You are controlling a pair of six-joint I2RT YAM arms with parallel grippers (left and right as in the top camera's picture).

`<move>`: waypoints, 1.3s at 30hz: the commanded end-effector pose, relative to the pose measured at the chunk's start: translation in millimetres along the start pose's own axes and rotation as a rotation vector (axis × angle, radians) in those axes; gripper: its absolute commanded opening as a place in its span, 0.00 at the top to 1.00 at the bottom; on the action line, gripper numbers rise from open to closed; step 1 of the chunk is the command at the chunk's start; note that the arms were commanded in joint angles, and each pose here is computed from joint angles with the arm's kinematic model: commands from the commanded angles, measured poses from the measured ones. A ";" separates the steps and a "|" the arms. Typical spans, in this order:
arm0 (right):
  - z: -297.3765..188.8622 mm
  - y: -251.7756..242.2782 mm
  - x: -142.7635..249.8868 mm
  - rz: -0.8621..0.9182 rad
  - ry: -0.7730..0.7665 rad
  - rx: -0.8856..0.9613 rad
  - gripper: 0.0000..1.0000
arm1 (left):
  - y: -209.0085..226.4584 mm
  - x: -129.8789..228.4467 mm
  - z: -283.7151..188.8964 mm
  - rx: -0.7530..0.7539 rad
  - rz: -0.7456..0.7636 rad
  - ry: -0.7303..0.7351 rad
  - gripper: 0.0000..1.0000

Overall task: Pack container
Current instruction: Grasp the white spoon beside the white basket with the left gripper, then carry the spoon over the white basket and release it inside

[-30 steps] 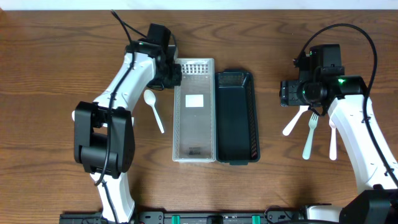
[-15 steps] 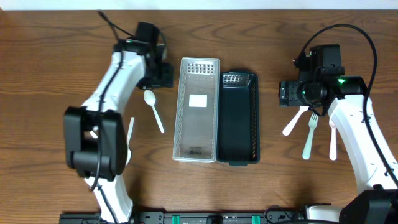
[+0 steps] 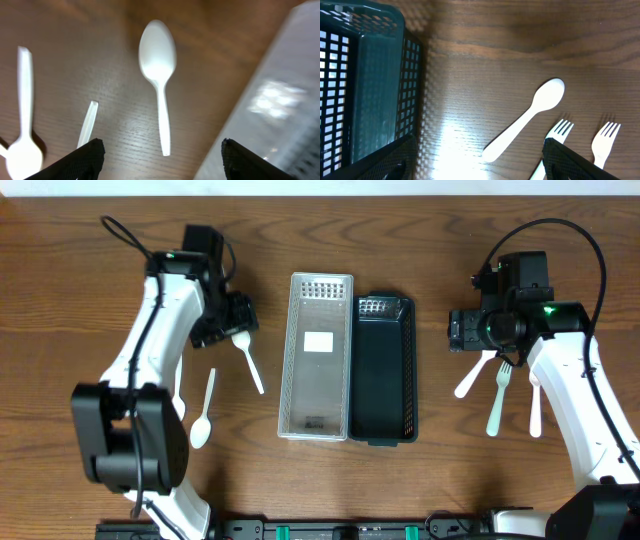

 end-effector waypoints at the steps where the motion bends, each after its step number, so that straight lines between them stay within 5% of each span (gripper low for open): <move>1: -3.2 -2.9 -4.5 0.013 -0.011 0.001 0.16 | 7.7 6.2 20.3 -0.040 -0.038 0.045 0.22; 27: -3.2 -2.5 -2.1 0.014 0.000 0.000 0.16 | 21.9 9.3 95.8 -0.142 -0.055 0.165 0.23; 31: -3.2 -2.5 -2.1 0.014 0.000 0.000 0.16 | 22.8 10.3 99.1 -0.147 -0.056 0.174 0.35; 39: -3.2 -2.7 -2.1 0.014 0.000 0.001 0.15 | 22.7 10.2 99.2 -0.146 -0.056 0.174 0.75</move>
Point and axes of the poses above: each gripper's point midway between its finger pads, its own z axis out along the fingers, its own y axis along the line the jaws close on, x = y × z, the point moved 3 cm from there along -z, back along the fingers, and after that the axes turned 7 degrees about -z, right-handed, at the moved point
